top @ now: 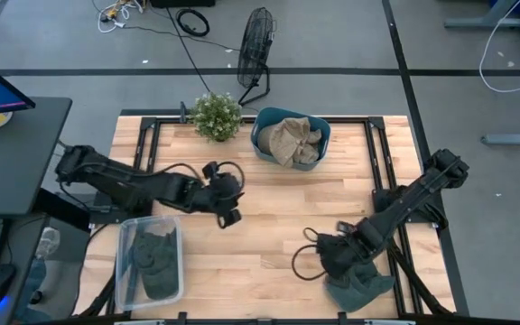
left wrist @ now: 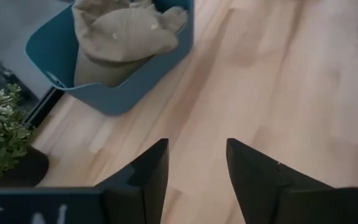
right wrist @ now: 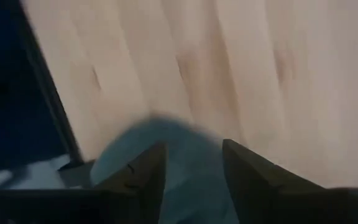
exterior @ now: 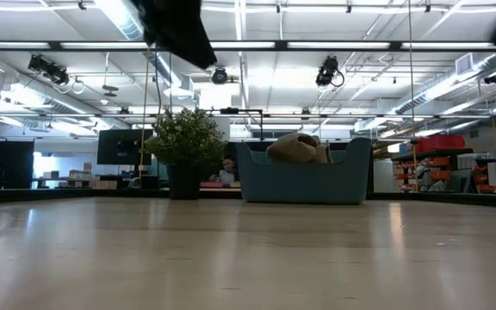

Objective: Pick & Place hat
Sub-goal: Put the blue cap into the transparent bin

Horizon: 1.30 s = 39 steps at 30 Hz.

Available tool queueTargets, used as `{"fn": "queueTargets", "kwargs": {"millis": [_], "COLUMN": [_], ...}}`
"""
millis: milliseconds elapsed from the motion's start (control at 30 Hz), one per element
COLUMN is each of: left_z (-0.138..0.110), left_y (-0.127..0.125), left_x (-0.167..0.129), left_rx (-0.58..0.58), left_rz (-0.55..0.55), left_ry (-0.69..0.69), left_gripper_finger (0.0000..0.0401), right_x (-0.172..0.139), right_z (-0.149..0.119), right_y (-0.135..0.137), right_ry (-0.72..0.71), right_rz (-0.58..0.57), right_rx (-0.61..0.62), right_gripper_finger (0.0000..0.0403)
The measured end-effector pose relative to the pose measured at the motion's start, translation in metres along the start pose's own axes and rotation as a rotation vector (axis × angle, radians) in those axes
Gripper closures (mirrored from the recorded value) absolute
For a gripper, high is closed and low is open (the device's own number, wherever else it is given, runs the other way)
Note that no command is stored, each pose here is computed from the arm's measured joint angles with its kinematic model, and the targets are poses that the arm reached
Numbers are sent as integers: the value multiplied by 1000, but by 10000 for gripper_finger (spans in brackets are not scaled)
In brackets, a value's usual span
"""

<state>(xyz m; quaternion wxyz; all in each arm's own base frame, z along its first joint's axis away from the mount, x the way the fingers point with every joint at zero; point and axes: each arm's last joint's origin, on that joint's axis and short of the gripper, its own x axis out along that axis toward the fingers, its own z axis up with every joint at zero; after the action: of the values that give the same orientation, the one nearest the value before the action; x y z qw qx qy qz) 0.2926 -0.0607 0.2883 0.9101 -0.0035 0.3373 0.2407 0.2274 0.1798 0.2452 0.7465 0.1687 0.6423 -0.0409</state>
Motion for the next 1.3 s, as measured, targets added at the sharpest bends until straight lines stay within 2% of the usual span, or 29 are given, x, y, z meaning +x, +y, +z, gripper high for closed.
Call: {"fn": "queueTargets", "kwargs": {"millis": [200, 333, 533, 767, 1000, 1100, 1233, 1300], "left_z": [-9, -12, -2, 10, 12, 12, 13, 14], "left_y": [-7, -16, -33, -42, -44, -45, -48, -49], "left_x": [32, 46, 58, 56, 55, 54, 53, 52], "left_rx": [28, 49, 145, 206, 206, 214, 219, 221], "left_rz": [17, -6, -211, -375, -440, -475, -574, -630], "left_ry": [87, 99, 7, -120, -133, -132, -132, -138], "left_gripper_finger": [242, 247, 247, 247, 247, 247, 247, 248], "right_x": [4, 16, 33, 49, 65, 63, 56, 54], "right_z": [-37, -60, -79, -85, -90, -84, -66, -53], "right_y": [12, 19, 23, 13, 1, 2, 8, 11], "right_ry": [98, 137, 143, 102, 47, -3, -52, -132], "right_rz": [-40, -29, 24, -7, -24, -10, 53, 88], "right_rx": [308, 434, 506, 496, 475, 363, 145, 27], "right_gripper_finger": [243, 243, 243, 243, 254, 295, 383, 389]}}
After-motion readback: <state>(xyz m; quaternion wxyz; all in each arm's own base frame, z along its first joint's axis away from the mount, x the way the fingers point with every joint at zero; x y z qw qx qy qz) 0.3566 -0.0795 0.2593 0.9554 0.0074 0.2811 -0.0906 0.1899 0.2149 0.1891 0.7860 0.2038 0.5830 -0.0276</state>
